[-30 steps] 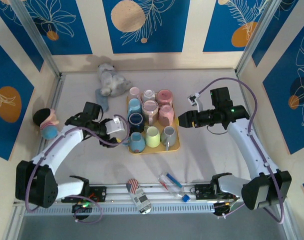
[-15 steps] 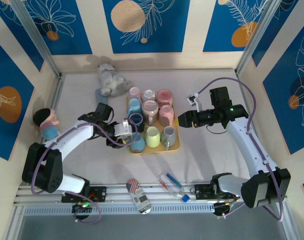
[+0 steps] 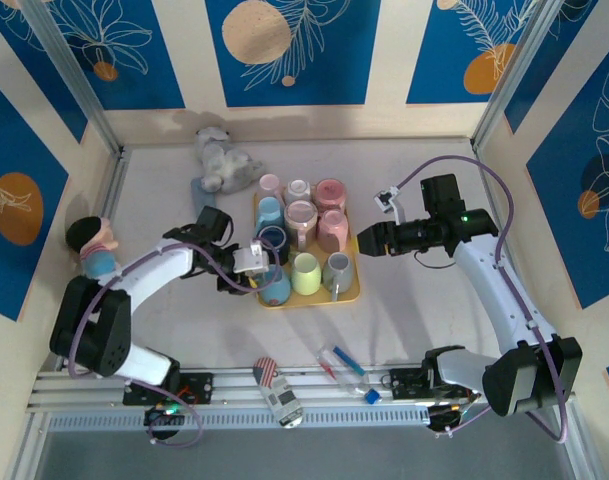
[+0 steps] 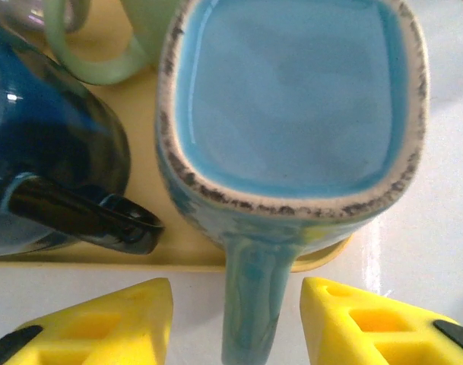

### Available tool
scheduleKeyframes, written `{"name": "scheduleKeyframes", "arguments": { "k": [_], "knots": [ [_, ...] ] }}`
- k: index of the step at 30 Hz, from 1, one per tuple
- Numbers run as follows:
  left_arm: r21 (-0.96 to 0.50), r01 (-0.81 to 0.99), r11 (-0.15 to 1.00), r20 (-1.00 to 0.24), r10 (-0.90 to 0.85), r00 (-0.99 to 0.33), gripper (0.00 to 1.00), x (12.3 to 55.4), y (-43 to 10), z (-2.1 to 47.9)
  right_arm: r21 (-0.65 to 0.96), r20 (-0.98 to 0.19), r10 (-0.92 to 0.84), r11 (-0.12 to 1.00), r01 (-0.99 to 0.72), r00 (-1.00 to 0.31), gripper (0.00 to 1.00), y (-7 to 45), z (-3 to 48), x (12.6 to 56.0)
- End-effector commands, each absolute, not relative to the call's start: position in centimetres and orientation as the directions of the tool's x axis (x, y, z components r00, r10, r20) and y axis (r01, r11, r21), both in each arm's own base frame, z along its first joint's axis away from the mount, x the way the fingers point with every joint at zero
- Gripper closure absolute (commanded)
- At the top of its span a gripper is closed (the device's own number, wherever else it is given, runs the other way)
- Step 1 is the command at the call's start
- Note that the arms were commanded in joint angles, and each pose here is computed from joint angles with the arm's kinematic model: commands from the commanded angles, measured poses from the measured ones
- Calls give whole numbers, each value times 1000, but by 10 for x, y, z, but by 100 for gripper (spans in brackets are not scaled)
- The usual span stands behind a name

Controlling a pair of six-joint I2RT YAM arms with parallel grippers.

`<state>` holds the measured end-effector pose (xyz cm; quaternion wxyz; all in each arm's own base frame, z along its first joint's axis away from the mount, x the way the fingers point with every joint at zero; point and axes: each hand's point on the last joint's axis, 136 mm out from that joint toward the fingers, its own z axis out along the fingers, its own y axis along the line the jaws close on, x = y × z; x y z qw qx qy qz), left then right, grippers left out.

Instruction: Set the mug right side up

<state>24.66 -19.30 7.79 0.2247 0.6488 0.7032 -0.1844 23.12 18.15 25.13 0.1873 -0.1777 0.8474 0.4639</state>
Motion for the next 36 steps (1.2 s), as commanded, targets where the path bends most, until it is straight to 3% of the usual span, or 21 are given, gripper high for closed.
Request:
{"name": "scheduleKeyframes", "arguments": {
  "k": [1, 19, 23, 26, 36],
  "knots": [
    [13, 1000, 23, -567, 824, -12, 53, 239, -203, 82, 743, -447, -128, 498, -447, -885, 38, 181, 248, 228],
    [-4, 1000, 5, -540, 842, -7, 78, 238, -208, 82, 755, -436, -130, 485, -440, -891, 38, 179, 244, 229],
    [1, 1000, 7, -547, 837, -5, 94, 238, -209, 86, 756, -437, -129, 483, -442, -890, 38, 179, 244, 229],
    [25, 1000, 15, -557, 830, 1, 100, 238, -208, 92, 754, -444, -122, 484, -444, -888, 38, 178, 247, 230],
    [117, 982, 146, -665, 746, -31, 100, 240, -205, 138, 764, -469, -94, 456, -457, -878, 38, 181, 260, 231]
  ]
}}
